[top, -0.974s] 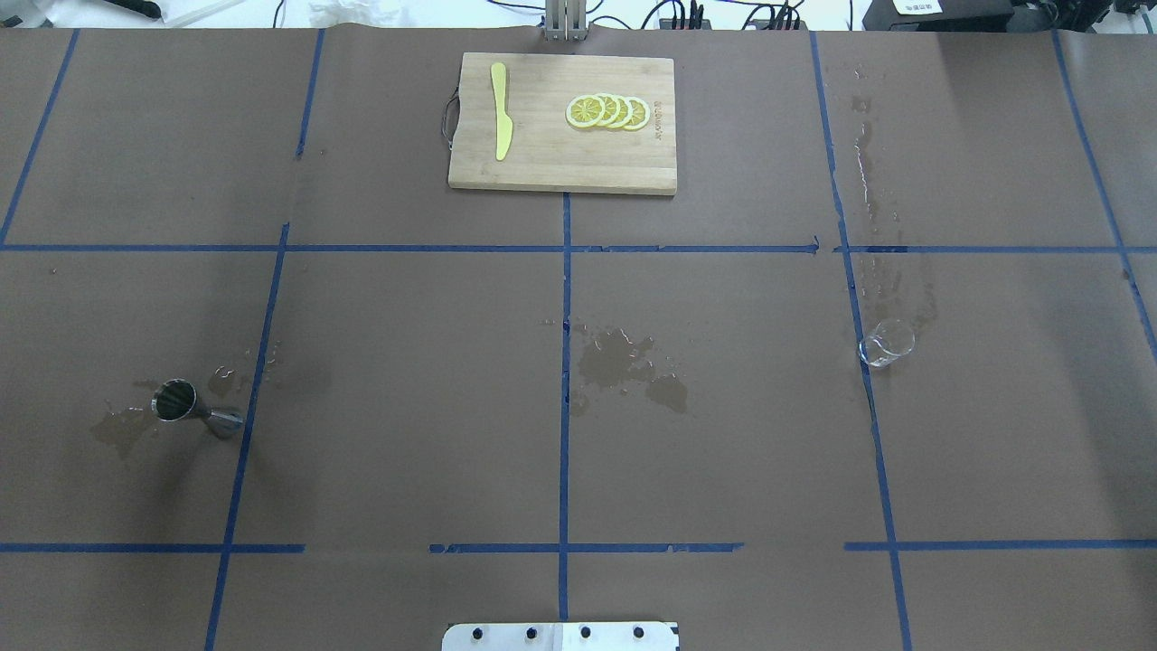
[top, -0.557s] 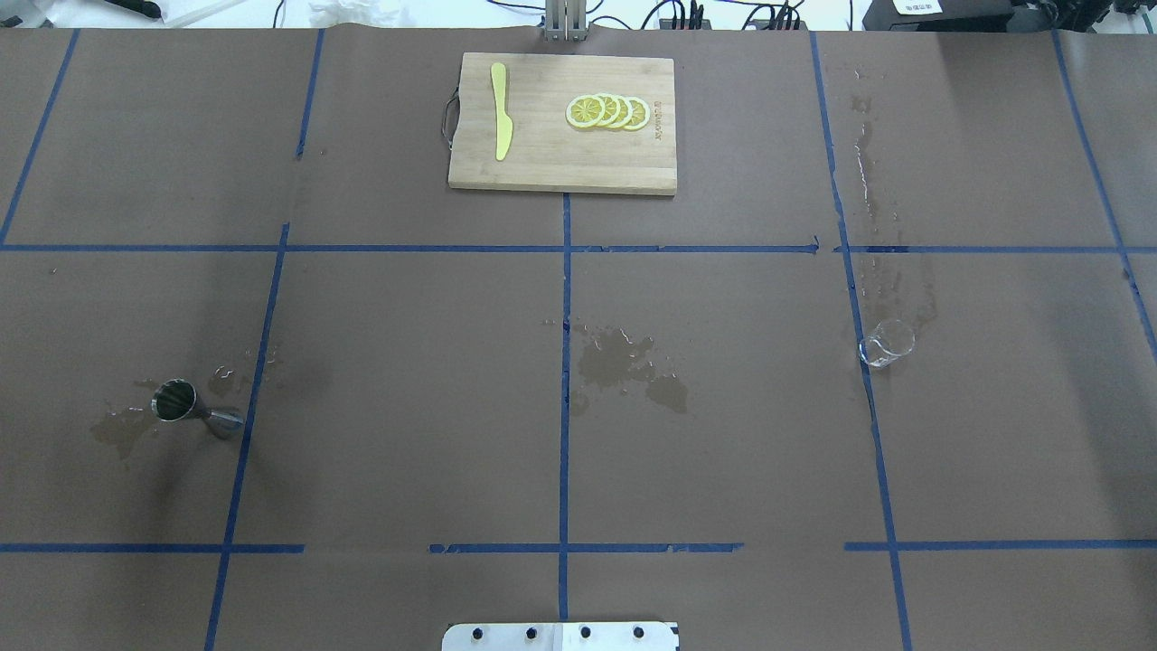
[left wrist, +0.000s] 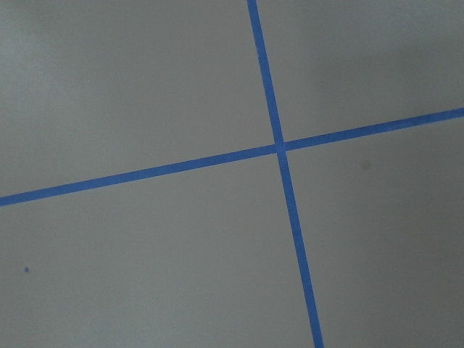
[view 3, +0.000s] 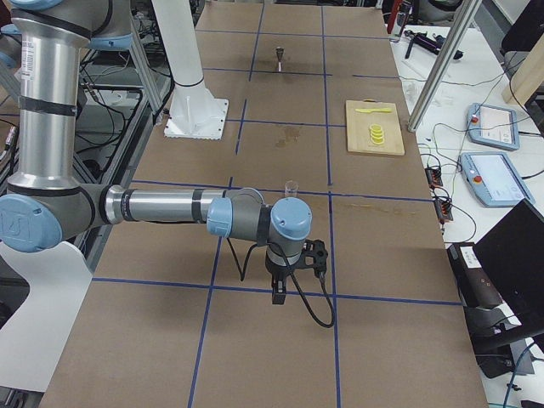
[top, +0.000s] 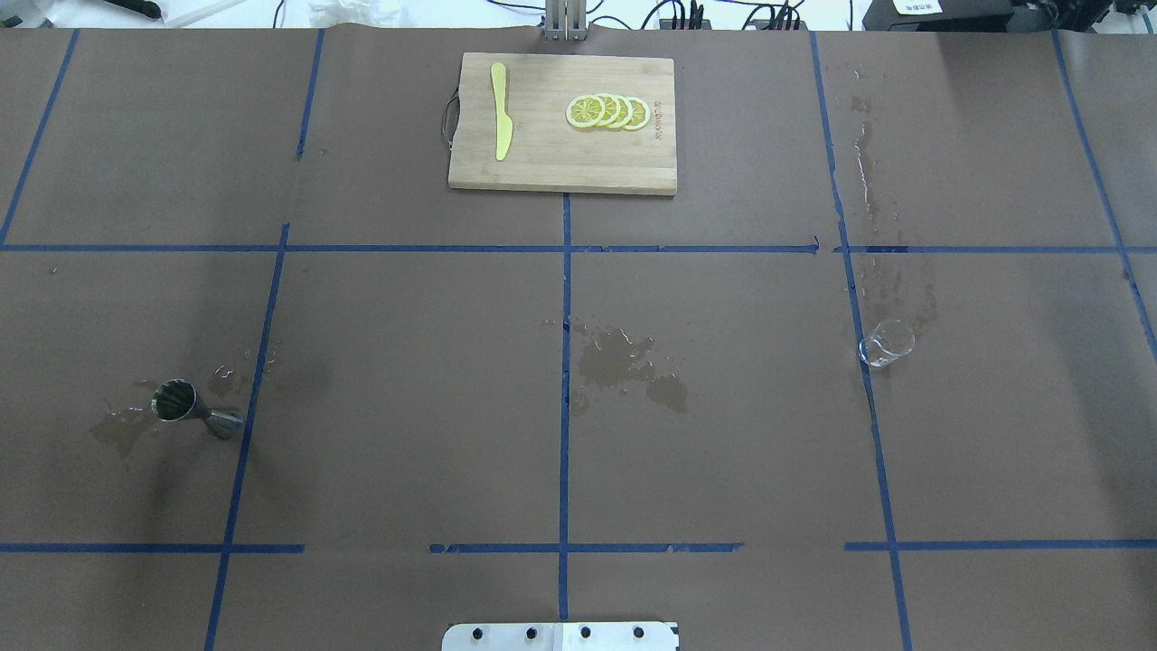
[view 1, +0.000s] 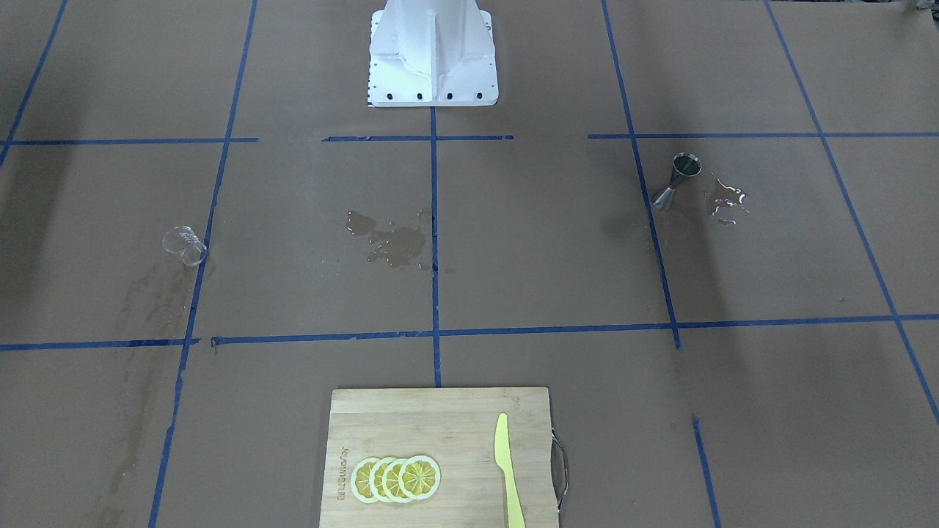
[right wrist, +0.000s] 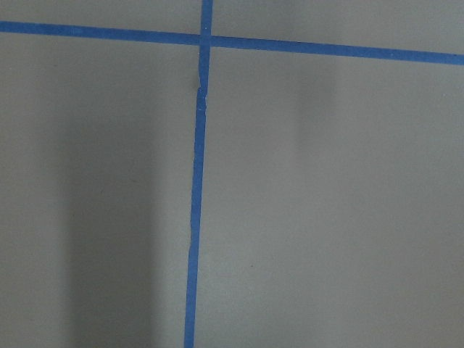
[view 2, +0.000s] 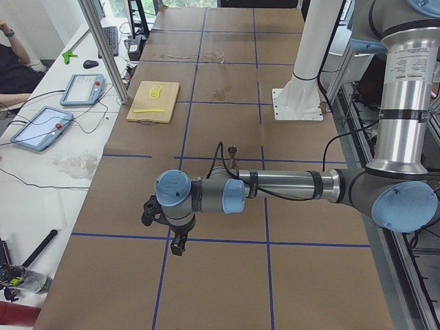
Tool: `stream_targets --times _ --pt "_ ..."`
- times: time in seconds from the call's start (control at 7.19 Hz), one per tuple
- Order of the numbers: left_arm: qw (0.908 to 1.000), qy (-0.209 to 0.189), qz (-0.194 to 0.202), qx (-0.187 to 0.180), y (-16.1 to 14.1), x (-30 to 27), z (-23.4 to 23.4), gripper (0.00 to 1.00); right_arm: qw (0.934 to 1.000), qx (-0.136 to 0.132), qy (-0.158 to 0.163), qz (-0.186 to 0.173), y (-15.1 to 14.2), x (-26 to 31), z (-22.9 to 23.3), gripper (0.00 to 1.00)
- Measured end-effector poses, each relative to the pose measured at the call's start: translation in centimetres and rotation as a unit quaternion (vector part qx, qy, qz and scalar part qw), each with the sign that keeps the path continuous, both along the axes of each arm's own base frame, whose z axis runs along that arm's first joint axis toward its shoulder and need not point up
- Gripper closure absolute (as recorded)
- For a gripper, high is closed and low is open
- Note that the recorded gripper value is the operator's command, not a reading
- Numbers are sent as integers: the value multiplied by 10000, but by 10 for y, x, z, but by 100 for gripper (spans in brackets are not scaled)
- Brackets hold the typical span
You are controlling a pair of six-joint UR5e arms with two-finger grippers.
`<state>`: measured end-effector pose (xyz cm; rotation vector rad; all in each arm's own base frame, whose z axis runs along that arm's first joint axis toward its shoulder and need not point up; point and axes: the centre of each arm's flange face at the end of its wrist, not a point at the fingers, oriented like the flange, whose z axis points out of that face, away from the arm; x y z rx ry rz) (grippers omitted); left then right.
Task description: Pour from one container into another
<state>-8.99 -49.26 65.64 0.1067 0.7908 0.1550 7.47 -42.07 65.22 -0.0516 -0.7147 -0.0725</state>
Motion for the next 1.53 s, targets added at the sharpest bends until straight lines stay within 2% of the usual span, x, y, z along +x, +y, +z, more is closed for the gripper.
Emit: stream_targets --times 0.83,1.53 --pt "10000 20 14 5 6 1 3 0 10000 27 -11 -22 -3 -2 -2 0" --pt "9999 26 14 103 4 1 -6 0 9997 -170 -10 -175 -2 -13 19 0"
